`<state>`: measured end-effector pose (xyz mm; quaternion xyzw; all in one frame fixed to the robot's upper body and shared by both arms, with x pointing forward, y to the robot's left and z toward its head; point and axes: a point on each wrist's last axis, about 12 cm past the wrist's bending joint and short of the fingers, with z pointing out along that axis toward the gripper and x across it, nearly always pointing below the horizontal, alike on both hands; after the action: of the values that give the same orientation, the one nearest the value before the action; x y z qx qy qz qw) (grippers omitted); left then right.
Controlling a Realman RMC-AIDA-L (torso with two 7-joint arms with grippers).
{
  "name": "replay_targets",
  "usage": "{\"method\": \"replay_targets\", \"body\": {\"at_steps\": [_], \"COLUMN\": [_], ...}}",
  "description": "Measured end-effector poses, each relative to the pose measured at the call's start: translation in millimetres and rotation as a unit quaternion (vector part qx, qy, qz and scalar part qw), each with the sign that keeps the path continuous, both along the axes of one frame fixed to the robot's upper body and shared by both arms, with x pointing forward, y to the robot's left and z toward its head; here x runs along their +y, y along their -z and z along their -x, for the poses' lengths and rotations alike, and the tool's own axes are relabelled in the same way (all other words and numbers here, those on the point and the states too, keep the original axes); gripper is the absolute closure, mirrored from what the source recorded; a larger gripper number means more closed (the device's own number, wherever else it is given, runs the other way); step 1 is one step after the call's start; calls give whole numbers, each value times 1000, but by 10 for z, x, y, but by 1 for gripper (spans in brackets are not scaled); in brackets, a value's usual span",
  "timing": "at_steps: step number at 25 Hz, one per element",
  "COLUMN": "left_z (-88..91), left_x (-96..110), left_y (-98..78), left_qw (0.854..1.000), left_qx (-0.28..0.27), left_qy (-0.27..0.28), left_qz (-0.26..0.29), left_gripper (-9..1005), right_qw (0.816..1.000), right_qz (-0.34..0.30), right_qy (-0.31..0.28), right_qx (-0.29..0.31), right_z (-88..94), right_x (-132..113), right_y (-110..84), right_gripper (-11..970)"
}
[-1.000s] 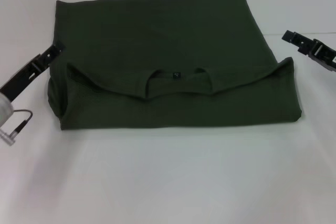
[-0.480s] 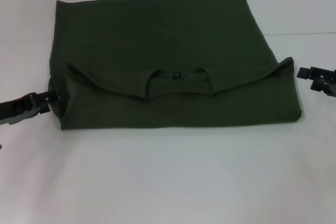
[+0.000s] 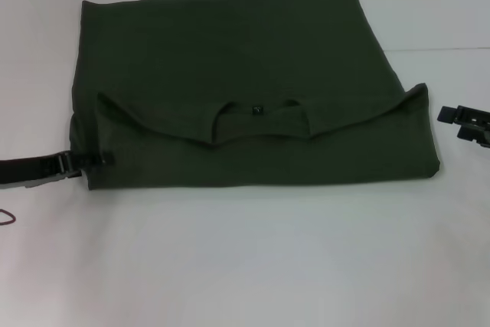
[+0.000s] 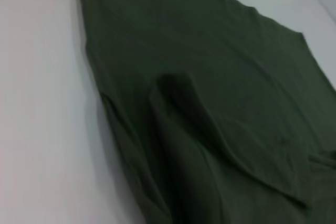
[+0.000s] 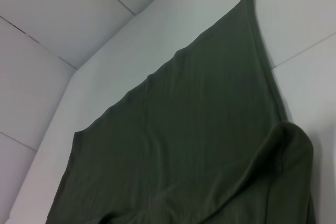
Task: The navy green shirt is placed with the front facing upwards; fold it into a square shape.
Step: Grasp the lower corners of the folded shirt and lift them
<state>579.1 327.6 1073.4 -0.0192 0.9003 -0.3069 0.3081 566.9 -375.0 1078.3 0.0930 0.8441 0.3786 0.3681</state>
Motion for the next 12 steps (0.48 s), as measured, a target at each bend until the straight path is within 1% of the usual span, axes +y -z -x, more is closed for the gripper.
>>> {"method": "replay_targets", "body": {"at_steps": [12], "left_z": [-52], "left_x": [-118], "left_y": [82], "left_qw": [1000], "left_qx": [-4], "left_qy": [3], "left_qz": [-15], "left_gripper": [144], "right_qw": [1000], "right_qz": [7], "right_qy": [-9], "right_qx": [4], "right_z": [-16], "right_x": [63], "right_y": [25], "right_gripper": [150]}}
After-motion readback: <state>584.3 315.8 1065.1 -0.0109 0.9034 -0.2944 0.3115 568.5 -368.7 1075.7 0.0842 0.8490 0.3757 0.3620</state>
